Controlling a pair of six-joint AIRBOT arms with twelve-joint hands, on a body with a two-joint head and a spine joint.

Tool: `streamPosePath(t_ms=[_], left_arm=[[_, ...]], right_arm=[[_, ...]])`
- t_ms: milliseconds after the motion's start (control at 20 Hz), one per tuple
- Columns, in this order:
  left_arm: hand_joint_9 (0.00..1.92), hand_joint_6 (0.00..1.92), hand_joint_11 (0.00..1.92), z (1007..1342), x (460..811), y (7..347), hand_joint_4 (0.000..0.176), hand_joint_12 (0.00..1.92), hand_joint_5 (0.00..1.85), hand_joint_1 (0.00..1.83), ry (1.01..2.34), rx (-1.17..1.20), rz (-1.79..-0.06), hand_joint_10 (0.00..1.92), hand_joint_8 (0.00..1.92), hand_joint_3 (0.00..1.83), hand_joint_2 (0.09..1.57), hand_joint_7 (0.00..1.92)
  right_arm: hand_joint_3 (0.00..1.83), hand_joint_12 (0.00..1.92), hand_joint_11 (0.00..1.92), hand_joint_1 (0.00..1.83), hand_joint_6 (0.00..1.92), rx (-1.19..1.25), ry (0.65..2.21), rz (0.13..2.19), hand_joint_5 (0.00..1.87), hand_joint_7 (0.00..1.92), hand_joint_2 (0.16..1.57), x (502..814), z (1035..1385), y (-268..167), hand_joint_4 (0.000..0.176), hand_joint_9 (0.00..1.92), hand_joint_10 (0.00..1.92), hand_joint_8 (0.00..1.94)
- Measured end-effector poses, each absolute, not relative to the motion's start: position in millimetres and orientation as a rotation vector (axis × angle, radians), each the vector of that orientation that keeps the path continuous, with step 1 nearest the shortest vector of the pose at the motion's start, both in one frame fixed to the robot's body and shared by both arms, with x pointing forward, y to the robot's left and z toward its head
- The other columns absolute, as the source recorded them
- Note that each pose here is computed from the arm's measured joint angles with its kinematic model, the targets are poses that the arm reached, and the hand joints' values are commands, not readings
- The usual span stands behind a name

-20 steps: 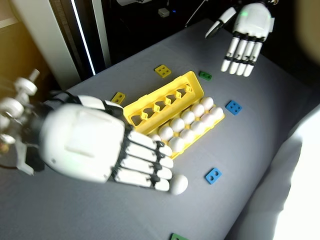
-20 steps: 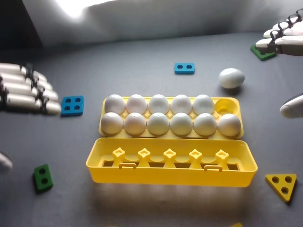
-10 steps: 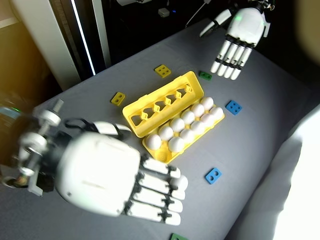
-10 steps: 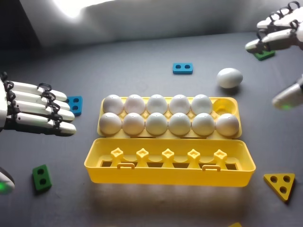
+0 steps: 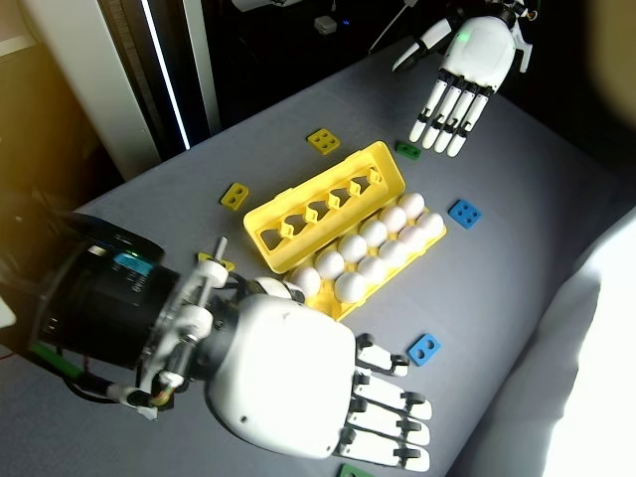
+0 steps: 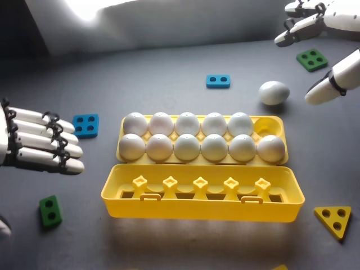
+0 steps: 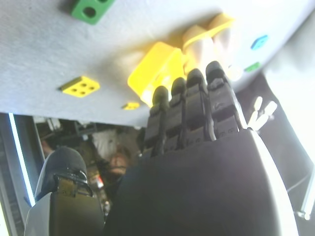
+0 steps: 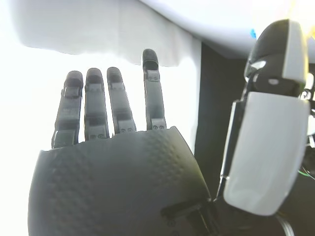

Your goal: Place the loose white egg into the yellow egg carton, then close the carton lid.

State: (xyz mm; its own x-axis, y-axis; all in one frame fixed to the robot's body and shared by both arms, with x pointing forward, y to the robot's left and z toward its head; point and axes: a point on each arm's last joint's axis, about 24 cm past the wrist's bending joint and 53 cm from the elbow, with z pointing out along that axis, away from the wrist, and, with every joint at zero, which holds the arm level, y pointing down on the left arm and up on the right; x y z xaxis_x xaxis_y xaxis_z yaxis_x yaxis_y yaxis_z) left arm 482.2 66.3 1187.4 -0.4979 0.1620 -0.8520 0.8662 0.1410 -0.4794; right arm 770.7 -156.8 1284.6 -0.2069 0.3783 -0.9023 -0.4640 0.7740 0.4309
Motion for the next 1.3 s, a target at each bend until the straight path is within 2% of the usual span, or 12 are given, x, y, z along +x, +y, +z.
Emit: streamPosePath(t_ms=[150,250,300,400,650,700,800,900,950,1100,1200,1300], left_arm=[[0.03,0.01,0.03,1181,483,69,0.000,0.01,0.09,0.00,1.796,1.008,-1.399,0.01,0.01,0.00,1.09,0.05],[0.03,0.00,0.01,1180,489,72,0.000,0.01,0.08,0.00,1.813,0.979,-1.394,0.00,0.00,0.00,1.09,0.04],[0.02,0.00,0.01,1179,491,73,0.000,0.01,0.08,0.00,1.826,0.953,-1.399,0.00,0.00,0.00,1.09,0.04],[0.04,0.01,0.03,1170,487,76,0.000,0.02,0.11,0.00,1.845,0.971,-1.389,0.01,0.01,0.00,1.09,0.06],[0.03,0.00,0.03,1167,483,82,0.000,0.03,0.09,0.00,1.859,0.979,-1.445,0.00,0.00,0.00,1.09,0.05],[0.03,0.00,0.03,1164,483,84,0.000,0.03,0.10,0.00,1.868,0.987,-1.444,0.00,0.00,0.00,1.08,0.05],[0.03,0.00,0.03,1158,482,84,0.000,0.03,0.10,0.00,1.873,1.022,-1.434,0.00,0.00,0.00,1.08,0.05],[0.03,0.01,0.03,1155,478,76,0.000,0.04,0.10,0.00,1.876,1.033,-1.461,0.01,0.01,0.00,1.08,0.05],[0.06,0.01,0.00,1155,475,74,0.000,0.22,0.13,0.00,1.874,1.038,-1.473,0.00,0.00,0.00,1.08,0.08],[0.06,0.00,0.00,1154,472,73,0.000,0.22,0.12,0.00,1.864,1.064,-1.464,0.00,0.00,0.00,1.08,0.09],[0.07,0.00,0.00,1149,466,70,0.000,0.23,0.13,0.00,1.859,1.108,-1.459,0.00,0.00,0.00,1.08,0.09],[0.08,0.00,0.00,1149,464,67,0.000,0.23,0.14,0.00,1.850,1.118,-1.461,0.00,0.00,0.00,1.08,0.10]], right_arm=[[0.00,0.00,0.00,0.70,0.02,-0.074,1.637,0.739,0.45,0.00,0.75,779,1269,-156,0.175,0.00,0.00,0.00],[0.00,0.00,0.00,0.73,0.02,-0.071,1.629,0.732,0.51,0.00,0.77,784,1271,-158,0.150,0.00,0.00,0.00],[0.00,0.00,0.00,0.70,0.02,-0.071,1.620,0.732,0.54,0.00,0.76,787,1272,-159,0.164,0.00,0.00,0.00],[0.01,0.00,0.00,0.66,0.01,-0.071,1.619,0.723,0.55,0.00,0.79,792,1272,-158,0.156,0.00,0.00,0.00],[0.01,0.00,0.00,0.63,0.02,-0.123,1.616,0.691,0.59,0.00,0.81,801,1268,-146,0.167,0.00,0.00,0.00],[0.01,0.00,0.00,0.73,0.03,-0.153,1.616,0.675,0.63,0.01,0.80,801,1265,-142,0.134,0.00,0.00,0.00],[0.01,0.00,0.00,0.70,0.03,-0.175,1.618,0.665,0.63,0.03,0.81,803,1261,-136,0.142,0.00,0.00,0.01],[0.00,0.00,0.00,0.73,0.02,-0.179,1.607,0.675,0.68,0.08,0.80,807,1263,-130,0.130,0.00,0.00,0.01],[0.00,0.00,0.00,0.74,0.02,-0.182,1.603,0.678,0.70,0.11,0.79,811,1263,-125,0.141,0.00,0.00,0.01],[0.00,0.00,0.00,0.69,0.00,-0.179,1.607,0.668,0.65,0.02,0.81,817,1261,-122,0.163,0.00,0.00,0.00],[0.00,0.00,0.00,0.72,0.01,-0.180,1.606,0.671,0.66,0.04,0.80,818,1261,-118,0.152,0.00,0.00,0.01],[0.00,0.00,0.00,0.70,0.01,-0.187,1.607,0.680,0.67,0.07,0.80,818,1260,-111,0.161,0.00,0.00,0.02]])
